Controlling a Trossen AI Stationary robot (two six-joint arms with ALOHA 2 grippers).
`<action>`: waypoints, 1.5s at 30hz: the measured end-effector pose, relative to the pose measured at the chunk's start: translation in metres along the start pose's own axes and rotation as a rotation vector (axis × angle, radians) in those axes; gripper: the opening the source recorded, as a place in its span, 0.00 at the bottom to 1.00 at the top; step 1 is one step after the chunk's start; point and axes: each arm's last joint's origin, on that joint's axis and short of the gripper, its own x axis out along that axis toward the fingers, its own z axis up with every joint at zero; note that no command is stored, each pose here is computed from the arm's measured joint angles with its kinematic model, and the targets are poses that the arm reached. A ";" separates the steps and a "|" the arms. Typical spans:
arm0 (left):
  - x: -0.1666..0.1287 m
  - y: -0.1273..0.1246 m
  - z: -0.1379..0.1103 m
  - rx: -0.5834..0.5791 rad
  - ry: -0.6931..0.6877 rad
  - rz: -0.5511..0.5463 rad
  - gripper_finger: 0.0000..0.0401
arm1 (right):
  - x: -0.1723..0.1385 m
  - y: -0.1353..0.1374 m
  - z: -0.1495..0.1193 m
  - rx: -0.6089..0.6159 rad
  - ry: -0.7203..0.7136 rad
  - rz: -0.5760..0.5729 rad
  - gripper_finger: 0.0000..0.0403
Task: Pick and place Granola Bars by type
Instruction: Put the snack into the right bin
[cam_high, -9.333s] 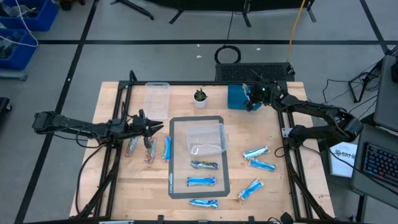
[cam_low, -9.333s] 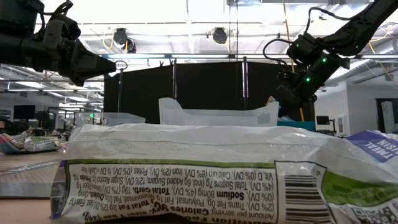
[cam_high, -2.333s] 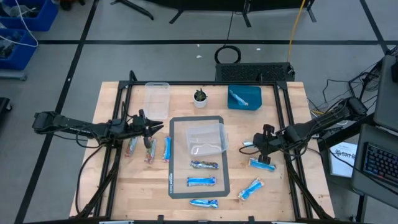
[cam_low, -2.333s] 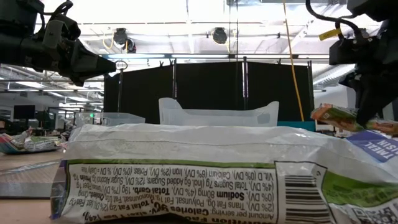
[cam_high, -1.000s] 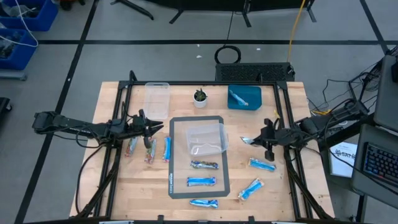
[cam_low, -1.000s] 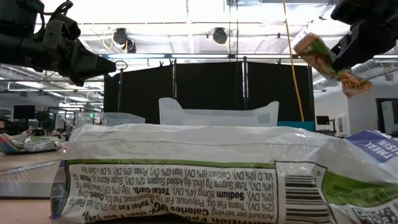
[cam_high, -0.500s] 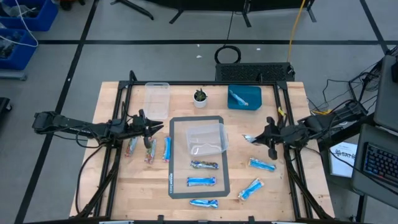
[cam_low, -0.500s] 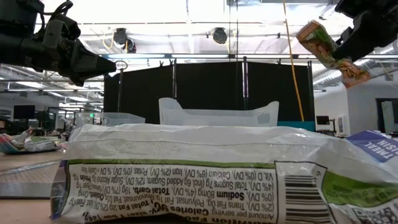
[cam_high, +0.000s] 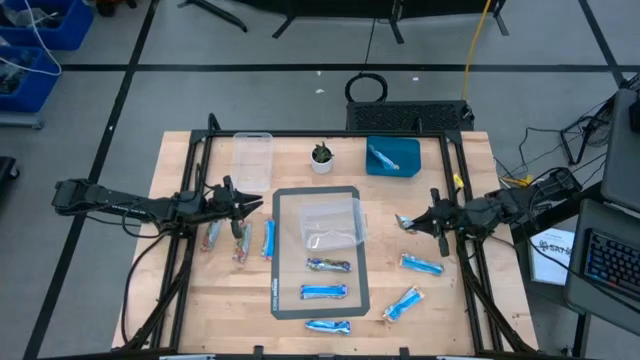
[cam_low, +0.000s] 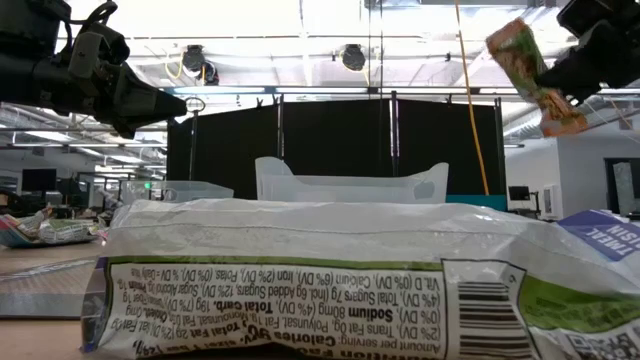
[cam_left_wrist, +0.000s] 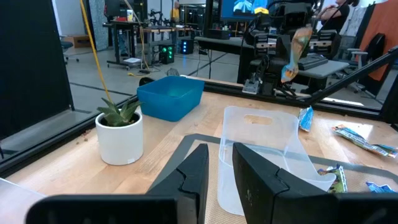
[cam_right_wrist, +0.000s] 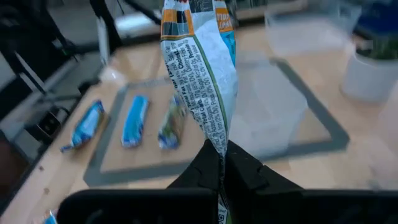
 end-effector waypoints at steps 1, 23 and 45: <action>0.000 0.000 0.000 0.000 0.000 0.000 0.20 | 0.000 0.000 -0.001 -0.011 -0.030 0.011 0.00; 0.000 0.000 0.000 0.000 0.000 0.000 0.20 | 0.009 -0.013 -0.010 -0.203 -0.360 -0.224 0.00; 0.000 0.000 0.000 -0.001 -0.001 0.000 0.20 | 0.007 -0.056 -0.002 -0.180 -0.374 -0.395 0.00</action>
